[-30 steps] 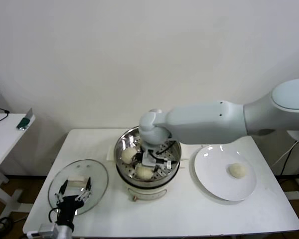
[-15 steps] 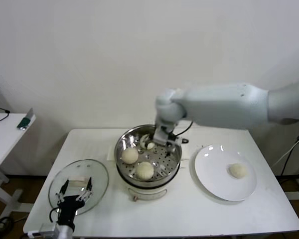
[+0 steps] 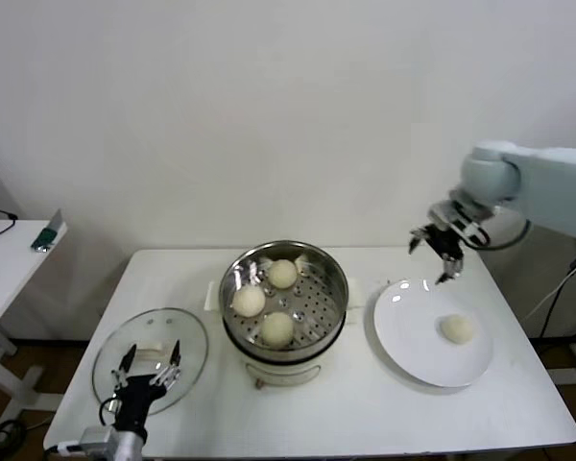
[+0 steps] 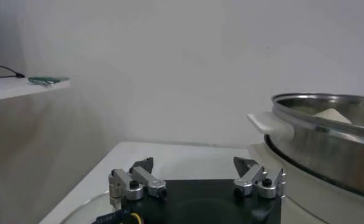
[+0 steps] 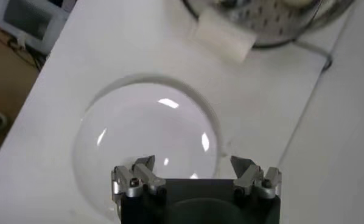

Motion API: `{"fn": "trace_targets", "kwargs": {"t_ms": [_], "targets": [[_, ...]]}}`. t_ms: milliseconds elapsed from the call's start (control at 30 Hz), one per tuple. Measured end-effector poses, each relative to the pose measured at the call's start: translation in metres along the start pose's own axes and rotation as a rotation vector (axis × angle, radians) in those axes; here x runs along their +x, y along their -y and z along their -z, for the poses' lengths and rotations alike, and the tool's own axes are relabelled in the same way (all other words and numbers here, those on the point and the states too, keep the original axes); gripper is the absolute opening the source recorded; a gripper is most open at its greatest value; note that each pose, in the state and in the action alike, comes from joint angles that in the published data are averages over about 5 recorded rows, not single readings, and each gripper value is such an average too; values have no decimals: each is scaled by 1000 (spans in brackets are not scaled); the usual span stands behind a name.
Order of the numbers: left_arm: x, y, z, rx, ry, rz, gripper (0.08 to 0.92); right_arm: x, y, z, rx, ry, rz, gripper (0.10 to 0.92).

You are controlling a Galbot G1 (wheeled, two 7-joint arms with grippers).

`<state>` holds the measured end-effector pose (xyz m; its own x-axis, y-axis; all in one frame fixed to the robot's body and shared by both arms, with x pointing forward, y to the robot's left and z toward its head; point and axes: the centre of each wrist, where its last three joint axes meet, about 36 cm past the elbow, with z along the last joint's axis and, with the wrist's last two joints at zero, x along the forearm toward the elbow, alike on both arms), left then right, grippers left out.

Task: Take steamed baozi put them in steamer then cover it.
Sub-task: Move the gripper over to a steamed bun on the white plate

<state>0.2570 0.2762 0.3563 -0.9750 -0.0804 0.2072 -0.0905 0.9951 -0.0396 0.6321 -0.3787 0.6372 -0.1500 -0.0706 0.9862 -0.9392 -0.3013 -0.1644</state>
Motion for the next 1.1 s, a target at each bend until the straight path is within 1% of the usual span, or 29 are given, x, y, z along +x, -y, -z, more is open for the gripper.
{"fn": "trace_targets", "kwargs": {"t_ms": [233,467,700,933,1100], "targets": [[-1,-1,-4,-2,-10,5,823,-57,-40,-44,-149,-27,21,823],[-2,-1,-7,-4,-16,8,823,-103,-61,-65,-233,-53,30,823],[-2,-2,-10,-5,-24,13,823,-138,-66,-74,-281,-64,31,823],[-3,-2,-11,-6,-27,14,823,-161,-62,-75,-311,-65,29,821],[-3,-2,-12,-8,-29,15,823,-171,-59,-74,-328,-61,27,775]]}}
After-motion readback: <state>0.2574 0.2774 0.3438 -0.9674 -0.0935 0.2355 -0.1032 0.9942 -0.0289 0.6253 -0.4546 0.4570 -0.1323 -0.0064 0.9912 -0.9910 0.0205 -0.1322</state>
